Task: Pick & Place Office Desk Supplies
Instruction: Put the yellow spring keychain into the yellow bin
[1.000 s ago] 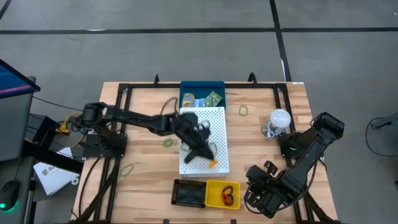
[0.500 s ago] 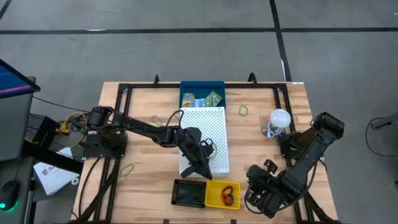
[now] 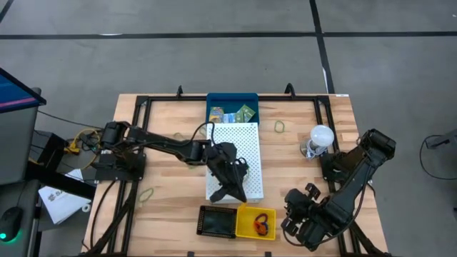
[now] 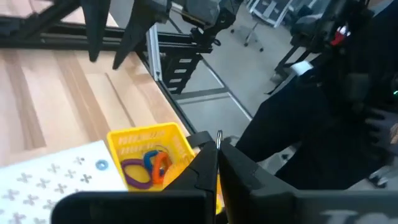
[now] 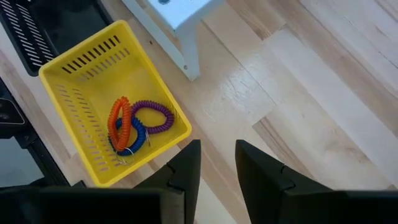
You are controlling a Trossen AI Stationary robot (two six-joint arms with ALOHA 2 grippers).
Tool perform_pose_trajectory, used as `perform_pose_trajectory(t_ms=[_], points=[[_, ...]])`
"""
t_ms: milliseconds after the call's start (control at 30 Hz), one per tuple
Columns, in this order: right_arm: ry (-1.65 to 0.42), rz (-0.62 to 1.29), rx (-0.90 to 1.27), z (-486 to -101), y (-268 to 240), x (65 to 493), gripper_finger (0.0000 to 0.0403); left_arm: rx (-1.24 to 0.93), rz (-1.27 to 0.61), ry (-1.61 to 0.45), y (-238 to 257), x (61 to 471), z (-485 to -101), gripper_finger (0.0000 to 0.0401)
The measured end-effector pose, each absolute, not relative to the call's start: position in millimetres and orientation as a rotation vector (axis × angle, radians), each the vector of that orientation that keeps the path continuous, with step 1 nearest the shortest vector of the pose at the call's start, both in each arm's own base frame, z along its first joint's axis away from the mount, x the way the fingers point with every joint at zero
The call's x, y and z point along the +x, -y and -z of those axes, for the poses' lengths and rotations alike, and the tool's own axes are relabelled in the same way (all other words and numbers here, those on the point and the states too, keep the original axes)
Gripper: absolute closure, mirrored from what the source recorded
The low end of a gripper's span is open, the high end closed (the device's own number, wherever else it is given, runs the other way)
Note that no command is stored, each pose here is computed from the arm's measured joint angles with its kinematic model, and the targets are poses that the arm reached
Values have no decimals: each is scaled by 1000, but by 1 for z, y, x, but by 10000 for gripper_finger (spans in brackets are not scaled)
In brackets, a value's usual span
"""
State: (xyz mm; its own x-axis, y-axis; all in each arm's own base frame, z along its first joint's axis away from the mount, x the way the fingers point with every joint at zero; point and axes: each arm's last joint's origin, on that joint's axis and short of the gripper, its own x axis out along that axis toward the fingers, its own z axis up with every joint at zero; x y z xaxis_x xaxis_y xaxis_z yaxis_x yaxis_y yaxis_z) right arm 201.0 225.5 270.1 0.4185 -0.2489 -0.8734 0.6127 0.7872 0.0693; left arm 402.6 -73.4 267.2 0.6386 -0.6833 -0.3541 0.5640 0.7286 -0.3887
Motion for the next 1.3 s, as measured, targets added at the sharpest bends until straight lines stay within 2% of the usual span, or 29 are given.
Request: perform_pose_trajectory(t_ms=[500, 1300], points=[[-983, 559, 403, -270, -229, 196, 305, -268, 811, -547, 82, 429, -262, 401], [-931, 555, 367, -271, -230, 194, 305, -394, 837, -619, 93, 429, -257, 401]])
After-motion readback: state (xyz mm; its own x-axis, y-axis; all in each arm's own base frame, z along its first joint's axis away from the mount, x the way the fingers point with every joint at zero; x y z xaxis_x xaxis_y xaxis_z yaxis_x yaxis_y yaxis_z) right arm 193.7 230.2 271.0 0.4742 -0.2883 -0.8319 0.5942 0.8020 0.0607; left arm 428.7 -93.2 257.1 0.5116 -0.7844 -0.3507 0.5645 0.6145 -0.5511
